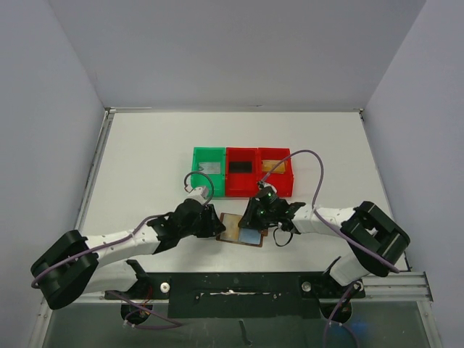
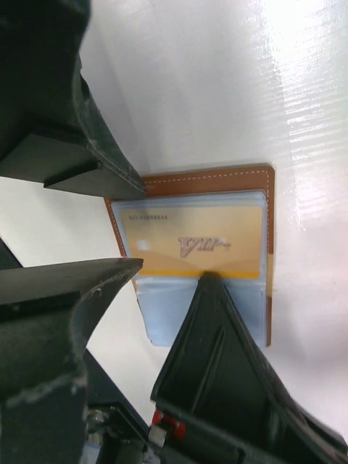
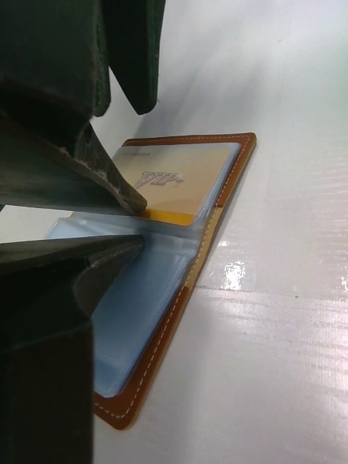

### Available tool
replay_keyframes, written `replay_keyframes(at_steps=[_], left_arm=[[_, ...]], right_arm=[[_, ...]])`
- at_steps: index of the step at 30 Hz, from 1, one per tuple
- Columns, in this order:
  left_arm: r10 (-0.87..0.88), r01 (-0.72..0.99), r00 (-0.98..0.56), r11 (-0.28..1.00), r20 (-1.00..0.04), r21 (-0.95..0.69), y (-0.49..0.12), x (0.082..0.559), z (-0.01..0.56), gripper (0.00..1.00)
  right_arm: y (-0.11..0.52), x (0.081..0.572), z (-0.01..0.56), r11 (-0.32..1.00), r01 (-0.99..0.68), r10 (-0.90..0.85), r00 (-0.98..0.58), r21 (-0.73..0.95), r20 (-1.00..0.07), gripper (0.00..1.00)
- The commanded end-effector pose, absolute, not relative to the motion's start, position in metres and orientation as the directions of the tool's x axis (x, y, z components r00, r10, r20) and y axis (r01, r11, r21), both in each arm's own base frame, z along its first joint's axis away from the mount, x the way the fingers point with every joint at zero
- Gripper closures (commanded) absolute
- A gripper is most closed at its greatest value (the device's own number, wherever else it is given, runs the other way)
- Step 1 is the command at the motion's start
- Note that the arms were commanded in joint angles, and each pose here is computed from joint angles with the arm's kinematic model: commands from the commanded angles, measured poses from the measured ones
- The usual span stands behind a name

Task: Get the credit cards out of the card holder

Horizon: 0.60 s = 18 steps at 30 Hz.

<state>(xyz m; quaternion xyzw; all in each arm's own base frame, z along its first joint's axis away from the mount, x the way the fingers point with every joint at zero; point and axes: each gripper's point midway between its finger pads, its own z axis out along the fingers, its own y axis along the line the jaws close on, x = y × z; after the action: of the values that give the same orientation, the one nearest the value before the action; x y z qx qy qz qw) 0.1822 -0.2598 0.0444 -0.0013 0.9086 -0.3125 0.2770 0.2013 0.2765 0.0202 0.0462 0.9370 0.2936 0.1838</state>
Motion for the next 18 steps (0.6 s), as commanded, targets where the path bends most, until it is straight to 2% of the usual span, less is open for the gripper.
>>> replay_keyframes(at_steps=[1, 6, 12, 18], left_arm=[[-0.251, 0.212, -0.797, 0.736, -0.55, -0.643, -0.272, 0.193, 0.074, 0.6], [-0.244, 0.2, -0.804, 0.748, -0.542, -0.633, -0.273, 0.194, 0.064, 0.57], [-0.219, 0.194, -0.825, 0.755, -0.52, -0.626, -0.281, 0.196, 0.051, 0.58], [-0.176, 0.183, -0.845, 0.792, -0.505, -0.582, -0.278, 0.194, 0.035, 0.75]], right_arm=[[0.288, 0.209, 0.023, 0.809, -0.027, 0.204, -0.924, 0.588, -0.324, 0.79], [0.289, 0.209, 0.025, 0.804, -0.027, 0.208, -0.923, 0.593, -0.325, 0.79], [0.29, 0.209, 0.023, 0.804, -0.023, 0.207, -0.926, 0.594, -0.316, 0.79], [0.295, 0.209, 0.023, 0.796, -0.029, 0.202, -0.929, 0.605, -0.311, 0.77]])
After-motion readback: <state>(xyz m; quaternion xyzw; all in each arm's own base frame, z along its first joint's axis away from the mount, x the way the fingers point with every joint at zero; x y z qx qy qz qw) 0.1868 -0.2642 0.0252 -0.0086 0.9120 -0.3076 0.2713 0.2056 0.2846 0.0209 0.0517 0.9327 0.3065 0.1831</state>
